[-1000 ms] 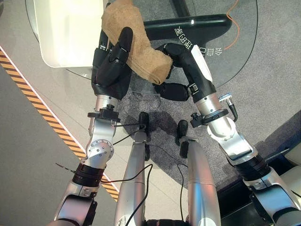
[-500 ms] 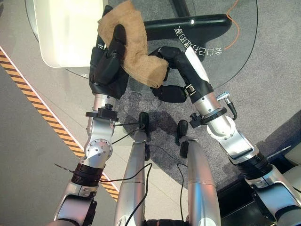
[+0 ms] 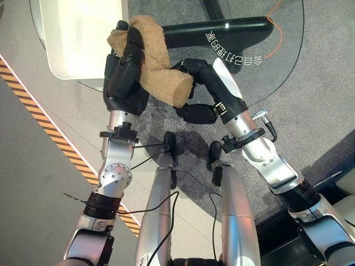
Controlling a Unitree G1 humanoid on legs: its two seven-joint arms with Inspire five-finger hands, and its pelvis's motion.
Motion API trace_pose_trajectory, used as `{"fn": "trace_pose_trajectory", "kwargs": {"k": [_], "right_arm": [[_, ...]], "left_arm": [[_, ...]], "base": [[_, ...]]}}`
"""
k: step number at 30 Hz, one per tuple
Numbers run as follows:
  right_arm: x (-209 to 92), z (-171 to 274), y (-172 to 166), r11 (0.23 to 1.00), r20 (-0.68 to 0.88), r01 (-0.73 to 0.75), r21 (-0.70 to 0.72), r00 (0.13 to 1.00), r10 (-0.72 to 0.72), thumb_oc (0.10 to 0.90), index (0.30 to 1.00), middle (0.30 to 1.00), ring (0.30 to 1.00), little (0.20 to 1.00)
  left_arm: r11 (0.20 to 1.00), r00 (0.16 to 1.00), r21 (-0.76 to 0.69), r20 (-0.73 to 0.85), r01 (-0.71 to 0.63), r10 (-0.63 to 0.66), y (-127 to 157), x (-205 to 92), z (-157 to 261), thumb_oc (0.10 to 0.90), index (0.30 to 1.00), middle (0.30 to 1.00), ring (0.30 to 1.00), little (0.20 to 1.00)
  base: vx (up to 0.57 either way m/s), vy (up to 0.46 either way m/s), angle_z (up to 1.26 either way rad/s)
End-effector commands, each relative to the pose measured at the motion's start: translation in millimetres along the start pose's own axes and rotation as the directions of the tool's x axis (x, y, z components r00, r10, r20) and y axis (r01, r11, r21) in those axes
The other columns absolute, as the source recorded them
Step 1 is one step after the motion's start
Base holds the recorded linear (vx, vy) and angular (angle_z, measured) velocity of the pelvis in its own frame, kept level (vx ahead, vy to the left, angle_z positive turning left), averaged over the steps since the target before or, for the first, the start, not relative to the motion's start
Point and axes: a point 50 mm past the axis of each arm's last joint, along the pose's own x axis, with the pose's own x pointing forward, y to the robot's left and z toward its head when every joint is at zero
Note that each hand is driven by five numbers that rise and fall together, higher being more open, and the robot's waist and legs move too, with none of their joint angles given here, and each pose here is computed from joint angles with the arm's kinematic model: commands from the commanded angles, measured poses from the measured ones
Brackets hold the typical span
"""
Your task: Wipe the table with a cloth and put it in the basket.
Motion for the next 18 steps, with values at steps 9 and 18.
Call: {"fn": "trace_pose_trajectory", "kwargs": {"k": [9, 18], "right_arm": [[18.6, 82.4, -14.5, 0.996, 0.411, 0.07, 0.046, 0.908, -0.083, 0.204, 0.389, 0.389, 0.389, 0.304], [18.0, 74.8, -19.2, 0.989, 0.374, 0.128, 0.071, 0.916, -0.146, 0.8, 0.9, 0.9, 0.9, 0.9]], "left_arm": [[0.929, 0.916, 0.027, 0.16, 0.37, -0.369, -67.9, 22.0, 22.1, 0.1, 0.3, 0.3, 0.3, 0.2], [0.931, 0.908, 0.02, 0.212, 0.365, -0.361, -66.9, 21.2, 27.5, 0.1, 0.3, 0.3, 0.3, 0.2]], "base": [[0.0, 0.0, 0.0], [0.0, 0.0, 0.0]]}}
